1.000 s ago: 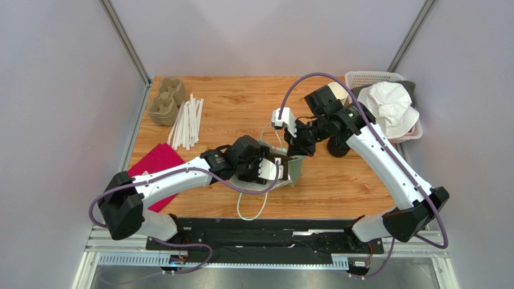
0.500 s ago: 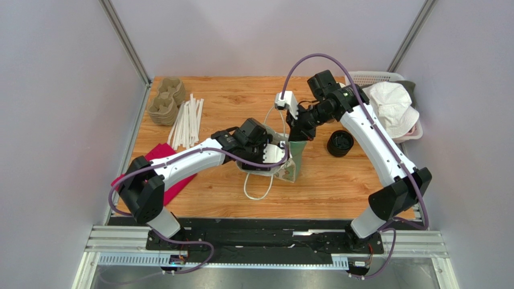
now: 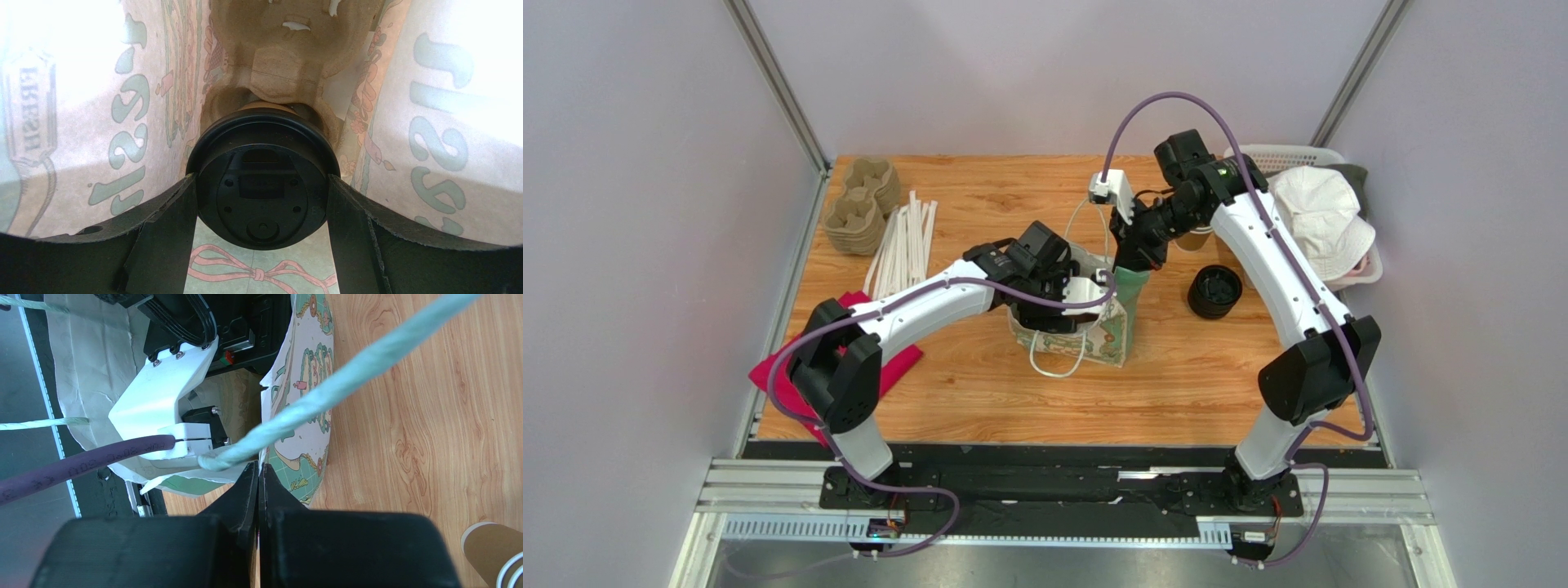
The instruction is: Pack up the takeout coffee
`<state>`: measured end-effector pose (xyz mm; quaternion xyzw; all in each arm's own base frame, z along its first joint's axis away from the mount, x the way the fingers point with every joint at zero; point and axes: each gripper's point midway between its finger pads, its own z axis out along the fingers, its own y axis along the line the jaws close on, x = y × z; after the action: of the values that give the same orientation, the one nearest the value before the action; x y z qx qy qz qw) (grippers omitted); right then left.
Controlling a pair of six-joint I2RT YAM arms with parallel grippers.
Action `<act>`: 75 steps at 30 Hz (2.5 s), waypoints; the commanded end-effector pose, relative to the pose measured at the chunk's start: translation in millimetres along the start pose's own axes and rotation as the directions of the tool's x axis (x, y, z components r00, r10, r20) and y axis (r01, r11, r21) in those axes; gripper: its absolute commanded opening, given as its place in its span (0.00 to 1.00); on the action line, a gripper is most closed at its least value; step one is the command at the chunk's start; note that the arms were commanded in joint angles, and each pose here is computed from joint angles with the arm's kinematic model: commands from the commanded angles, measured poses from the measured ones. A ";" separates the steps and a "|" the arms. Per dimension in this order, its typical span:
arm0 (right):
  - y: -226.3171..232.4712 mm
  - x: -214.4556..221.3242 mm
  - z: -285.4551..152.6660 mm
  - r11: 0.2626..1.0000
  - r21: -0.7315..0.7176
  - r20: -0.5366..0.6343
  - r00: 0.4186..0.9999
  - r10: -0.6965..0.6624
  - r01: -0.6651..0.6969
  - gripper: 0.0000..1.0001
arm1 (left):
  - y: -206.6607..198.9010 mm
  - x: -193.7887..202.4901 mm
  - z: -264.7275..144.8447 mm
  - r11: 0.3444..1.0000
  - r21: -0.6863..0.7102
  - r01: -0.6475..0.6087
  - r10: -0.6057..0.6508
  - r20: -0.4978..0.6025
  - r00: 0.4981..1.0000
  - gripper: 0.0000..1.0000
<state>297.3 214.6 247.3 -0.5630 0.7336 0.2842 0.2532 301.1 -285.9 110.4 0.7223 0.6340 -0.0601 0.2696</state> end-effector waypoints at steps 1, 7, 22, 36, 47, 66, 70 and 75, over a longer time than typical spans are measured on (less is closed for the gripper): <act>20.4 23.4 -1.9 0.993 -0.089 -0.095 0.993 0.071 -0.080 0.00 | -65.5 72.2 36.3 0.966 0.246 0.076 -0.017 -0.234 0.972 0.00; 16.7 26.9 0.1 0.992 -0.095 -0.101 0.992 0.073 -0.083 0.00 | -74.2 88.9 47.8 0.962 0.266 0.067 0.010 -0.277 0.961 0.00; 9.3 31.8 7.6 0.990 -0.109 -0.122 0.990 0.071 -0.084 0.00 | -94.7 120.7 68.0 0.945 0.312 0.094 0.028 -0.366 0.930 0.00; 17.7 23.5 1.5 0.987 -0.149 -0.101 0.994 0.052 -0.067 0.00 | -89.4 110.8 51.7 0.946 0.309 0.099 0.019 -0.357 0.934 0.00; 44.5 13.3 -6.2 0.968 -0.232 -0.069 0.994 0.085 -0.099 0.00 | -80.3 92.8 18.0 0.948 0.289 0.134 -0.024 -0.353 0.935 0.08; 46.3 15.7 -5.3 0.966 -0.236 -0.075 0.993 0.086 -0.102 0.00 | -40.8 48.8 -7.8 0.974 0.189 0.128 -0.077 -0.255 0.964 0.65; 48.3 14.3 -5.8 0.967 -0.237 -0.071 0.994 0.078 -0.093 0.00 | -37.7 40.4 -14.9 0.975 0.190 0.114 -0.068 -0.235 0.970 0.66; 54.4 10.5 -6.5 0.970 -0.235 -0.074 0.996 0.046 -0.062 0.00 | -38.3 35.9 -17.4 0.976 0.192 0.103 -0.059 -0.221 0.974 0.86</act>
<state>312.6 230.3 247.1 -0.5950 0.6931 0.3082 0.2657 300.9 -262.9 112.4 0.7187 0.6645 -0.0310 0.2023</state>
